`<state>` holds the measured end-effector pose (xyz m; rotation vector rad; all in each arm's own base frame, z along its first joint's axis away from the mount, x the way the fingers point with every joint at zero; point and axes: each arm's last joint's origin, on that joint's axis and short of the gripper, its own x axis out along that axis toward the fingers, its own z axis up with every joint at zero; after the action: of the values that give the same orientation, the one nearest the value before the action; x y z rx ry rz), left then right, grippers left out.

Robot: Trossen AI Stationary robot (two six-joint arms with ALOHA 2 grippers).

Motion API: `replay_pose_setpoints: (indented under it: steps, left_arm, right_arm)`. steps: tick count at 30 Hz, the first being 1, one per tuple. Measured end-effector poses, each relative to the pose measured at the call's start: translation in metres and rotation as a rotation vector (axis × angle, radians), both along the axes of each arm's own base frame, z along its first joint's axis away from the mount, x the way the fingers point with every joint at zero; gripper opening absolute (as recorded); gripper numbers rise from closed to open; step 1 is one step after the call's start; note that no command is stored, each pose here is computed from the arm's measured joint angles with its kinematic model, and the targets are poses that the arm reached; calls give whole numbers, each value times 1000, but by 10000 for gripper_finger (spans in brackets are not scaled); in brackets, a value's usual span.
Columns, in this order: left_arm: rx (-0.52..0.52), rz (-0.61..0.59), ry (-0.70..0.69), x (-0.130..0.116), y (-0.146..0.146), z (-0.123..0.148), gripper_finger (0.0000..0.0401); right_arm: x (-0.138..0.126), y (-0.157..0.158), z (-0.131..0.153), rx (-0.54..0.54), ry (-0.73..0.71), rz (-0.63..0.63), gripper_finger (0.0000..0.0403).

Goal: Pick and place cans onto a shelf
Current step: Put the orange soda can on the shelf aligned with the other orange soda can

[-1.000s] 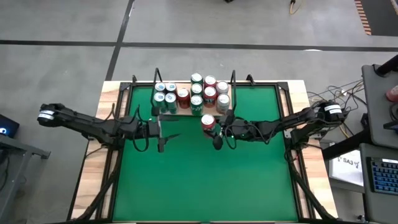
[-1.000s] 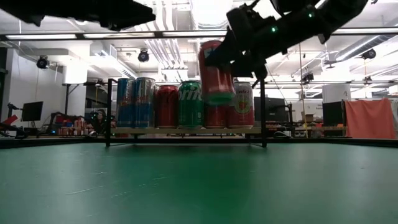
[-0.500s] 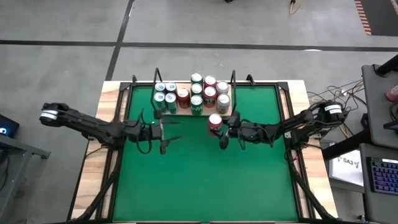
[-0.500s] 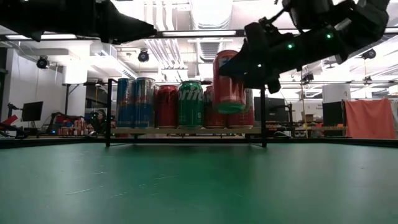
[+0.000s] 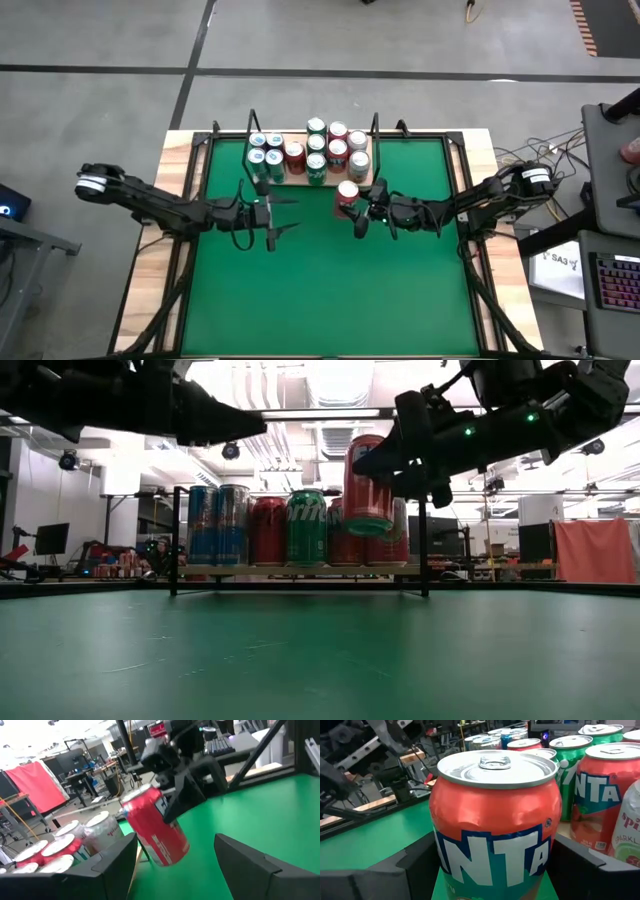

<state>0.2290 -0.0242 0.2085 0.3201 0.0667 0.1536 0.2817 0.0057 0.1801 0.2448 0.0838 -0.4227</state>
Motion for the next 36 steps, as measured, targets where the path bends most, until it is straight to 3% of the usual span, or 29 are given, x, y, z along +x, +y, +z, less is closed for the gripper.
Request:
replay_pose_setpoints:
  steps: [8,24,36]
  left_arm:
    - [-24,2,6,9,-1,-11,248]
    - [-54,7,28,14,-2,-31,248]
    - [-86,56,-4,9,10,-48,248]
  right_arm:
    - [3,8,-9,15,23,-38,286]
    - [47,1,-15,-58,57,-199,288]
    - [51,-10,-13,-75,57,-256,288]
